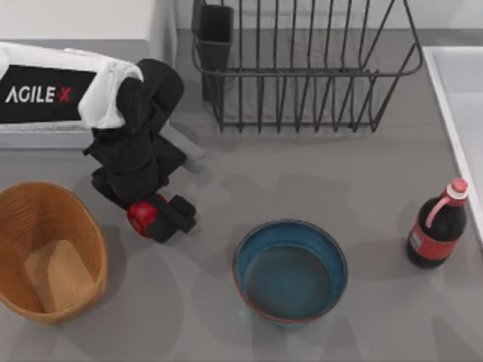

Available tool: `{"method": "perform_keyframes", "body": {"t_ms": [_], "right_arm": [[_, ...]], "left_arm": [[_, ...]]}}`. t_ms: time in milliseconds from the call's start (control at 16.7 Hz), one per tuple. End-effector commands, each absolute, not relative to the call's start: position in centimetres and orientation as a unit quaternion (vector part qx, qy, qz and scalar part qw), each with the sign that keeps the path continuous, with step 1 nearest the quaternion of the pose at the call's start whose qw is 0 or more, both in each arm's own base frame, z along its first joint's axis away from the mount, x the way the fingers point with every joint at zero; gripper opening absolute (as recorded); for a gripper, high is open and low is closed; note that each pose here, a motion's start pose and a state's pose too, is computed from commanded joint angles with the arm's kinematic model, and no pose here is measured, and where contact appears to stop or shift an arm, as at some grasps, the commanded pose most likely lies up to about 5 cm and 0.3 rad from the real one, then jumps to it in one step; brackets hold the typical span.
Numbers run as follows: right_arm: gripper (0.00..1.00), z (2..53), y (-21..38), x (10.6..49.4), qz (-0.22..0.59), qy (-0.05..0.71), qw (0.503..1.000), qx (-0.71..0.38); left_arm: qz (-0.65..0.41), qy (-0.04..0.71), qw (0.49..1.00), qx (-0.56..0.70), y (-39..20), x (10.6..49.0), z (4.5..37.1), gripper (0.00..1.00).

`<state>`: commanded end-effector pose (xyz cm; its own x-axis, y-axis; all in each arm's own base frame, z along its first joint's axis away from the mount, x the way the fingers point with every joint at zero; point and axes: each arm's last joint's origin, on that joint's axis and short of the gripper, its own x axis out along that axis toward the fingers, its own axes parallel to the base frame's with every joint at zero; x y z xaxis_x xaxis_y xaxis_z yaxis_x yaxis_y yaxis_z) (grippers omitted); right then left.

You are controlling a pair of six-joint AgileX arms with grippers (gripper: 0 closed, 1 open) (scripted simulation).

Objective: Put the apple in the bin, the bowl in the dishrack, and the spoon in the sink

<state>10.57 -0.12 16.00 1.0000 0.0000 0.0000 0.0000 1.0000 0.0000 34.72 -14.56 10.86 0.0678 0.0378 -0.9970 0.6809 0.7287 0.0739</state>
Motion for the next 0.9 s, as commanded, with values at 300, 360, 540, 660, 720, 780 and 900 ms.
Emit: {"method": "perform_keyframes", "body": {"t_ms": [300,360,540,660,720,780,900], "right_arm": [[1.0,16.0,-0.1,10.6,0.0,0.0,1.0,0.0],[1.0,16.0,-0.1,10.6,0.0,0.0,1.0,0.0],[1.0,16.0,-0.1,10.6,0.0,0.0,1.0,0.0],[1.0,16.0,-0.1,10.6,0.0,0.0,1.0,0.0],[1.0,16.0,-0.1,10.6,0.0,0.0,1.0,0.0],[1.0,16.0,-0.1,10.6,0.0,0.0,1.0,0.0],[1.0,16.0,-0.1,10.6,0.0,0.0,1.0,0.0]], "left_arm": [[-0.251,0.636,0.68,0.266,-15.1,34.7,12.7,0.0],[-0.251,0.637,0.678,0.266,-15.1,34.8,13.5,0.0],[-0.249,0.648,0.669,0.266,-15.0,34.8,16.1,0.0],[-0.248,0.65,0.667,0.266,-14.9,34.6,18.3,0.0],[-0.248,0.648,0.669,0.267,-14.9,34.6,19.4,0.0],[-0.248,0.644,0.672,0.267,-14.9,34.5,20.5,0.0],[-0.248,0.639,0.677,0.267,-14.8,34.4,21.5,0.0]]}}
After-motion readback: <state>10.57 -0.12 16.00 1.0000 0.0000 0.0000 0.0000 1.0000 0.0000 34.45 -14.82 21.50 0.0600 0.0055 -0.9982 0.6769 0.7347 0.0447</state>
